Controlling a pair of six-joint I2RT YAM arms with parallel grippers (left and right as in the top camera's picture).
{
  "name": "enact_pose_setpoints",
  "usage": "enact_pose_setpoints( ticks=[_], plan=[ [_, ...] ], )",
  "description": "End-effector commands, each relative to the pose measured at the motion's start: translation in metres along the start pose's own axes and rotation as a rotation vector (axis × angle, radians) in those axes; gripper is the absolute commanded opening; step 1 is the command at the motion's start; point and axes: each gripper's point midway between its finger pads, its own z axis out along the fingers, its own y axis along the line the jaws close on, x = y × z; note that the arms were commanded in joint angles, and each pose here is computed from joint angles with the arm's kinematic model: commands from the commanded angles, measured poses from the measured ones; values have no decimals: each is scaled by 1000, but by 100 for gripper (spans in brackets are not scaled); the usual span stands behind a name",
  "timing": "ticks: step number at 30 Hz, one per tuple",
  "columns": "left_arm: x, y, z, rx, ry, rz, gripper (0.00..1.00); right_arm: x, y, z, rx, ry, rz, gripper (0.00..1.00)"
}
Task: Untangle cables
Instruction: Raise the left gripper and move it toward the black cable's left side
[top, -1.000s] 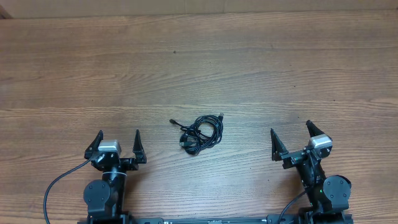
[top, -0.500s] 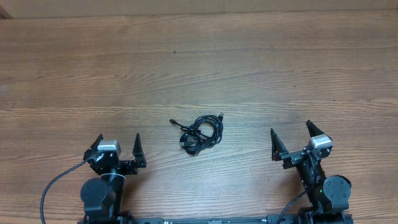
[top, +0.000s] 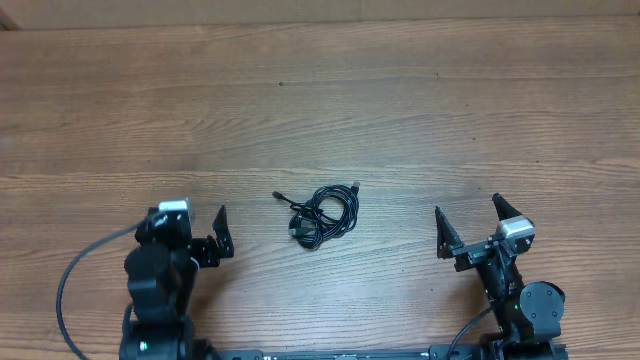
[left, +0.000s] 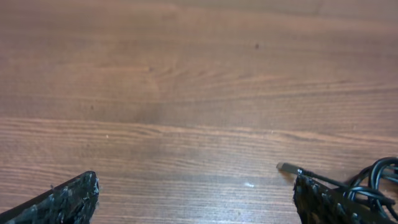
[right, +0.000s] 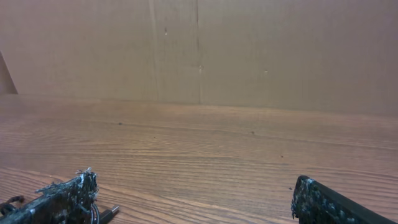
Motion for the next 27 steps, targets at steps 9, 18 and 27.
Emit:
enact_pose_setpoints(
  ticks=[9,18,27],
  plan=[
    [-3,-3,27,20,203,-10,100,2,-1,0,9,-3,7,100],
    [10,-2,44,17,335,-7,100,2,-1,0,9,-3,7,100],
    [23,0,56,12,464,-13,100,2,-1,0,9,-3,7,100]
  ],
)
